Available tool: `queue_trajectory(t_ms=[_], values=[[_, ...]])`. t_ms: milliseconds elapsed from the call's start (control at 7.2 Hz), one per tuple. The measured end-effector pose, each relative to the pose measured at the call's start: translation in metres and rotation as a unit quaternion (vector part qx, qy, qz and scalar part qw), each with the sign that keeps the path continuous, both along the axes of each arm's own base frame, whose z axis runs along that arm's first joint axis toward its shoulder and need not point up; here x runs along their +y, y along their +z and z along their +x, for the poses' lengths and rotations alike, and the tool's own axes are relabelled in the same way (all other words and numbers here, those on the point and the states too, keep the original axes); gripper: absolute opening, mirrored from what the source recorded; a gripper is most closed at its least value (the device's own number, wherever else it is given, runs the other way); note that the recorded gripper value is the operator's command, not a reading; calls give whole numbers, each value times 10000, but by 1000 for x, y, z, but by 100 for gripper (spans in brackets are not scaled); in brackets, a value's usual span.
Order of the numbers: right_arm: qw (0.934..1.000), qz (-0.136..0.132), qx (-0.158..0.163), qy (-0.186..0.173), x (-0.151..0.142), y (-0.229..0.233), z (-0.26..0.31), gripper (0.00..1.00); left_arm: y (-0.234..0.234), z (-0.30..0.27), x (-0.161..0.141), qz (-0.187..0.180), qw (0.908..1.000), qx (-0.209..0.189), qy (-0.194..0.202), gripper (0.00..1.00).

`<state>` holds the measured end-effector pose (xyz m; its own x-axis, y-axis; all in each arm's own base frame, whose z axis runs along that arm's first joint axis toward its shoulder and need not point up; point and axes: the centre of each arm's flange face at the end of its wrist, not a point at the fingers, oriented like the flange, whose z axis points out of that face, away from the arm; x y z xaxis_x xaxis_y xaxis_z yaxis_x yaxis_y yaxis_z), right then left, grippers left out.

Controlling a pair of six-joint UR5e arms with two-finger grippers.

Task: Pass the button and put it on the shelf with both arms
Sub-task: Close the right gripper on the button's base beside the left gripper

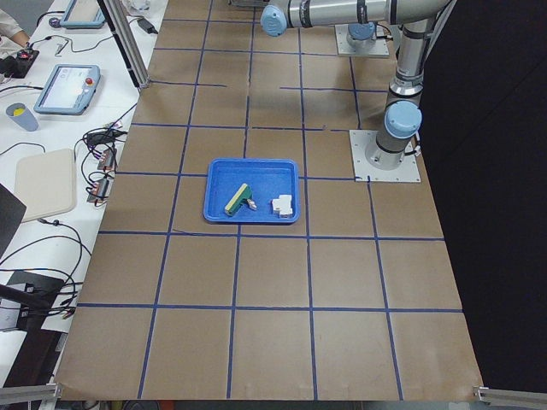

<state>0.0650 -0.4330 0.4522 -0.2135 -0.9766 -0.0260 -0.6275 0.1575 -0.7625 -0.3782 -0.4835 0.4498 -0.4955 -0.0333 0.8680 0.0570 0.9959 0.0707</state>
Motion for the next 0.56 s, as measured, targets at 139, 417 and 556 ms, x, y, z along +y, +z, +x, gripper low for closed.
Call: queue_trajectory(t_ms=[139,417,556], values=[[10000,-2,-1,0,0,0,0,20,1,0,0,19,10000,6,6,0],[10000,4,26,5,0,0,0,0,1,-1,1,87,10000,7,40,0],[10000,13,40,7,0,0,-1,0,2,-1,1,130,9999,4,63,39]])
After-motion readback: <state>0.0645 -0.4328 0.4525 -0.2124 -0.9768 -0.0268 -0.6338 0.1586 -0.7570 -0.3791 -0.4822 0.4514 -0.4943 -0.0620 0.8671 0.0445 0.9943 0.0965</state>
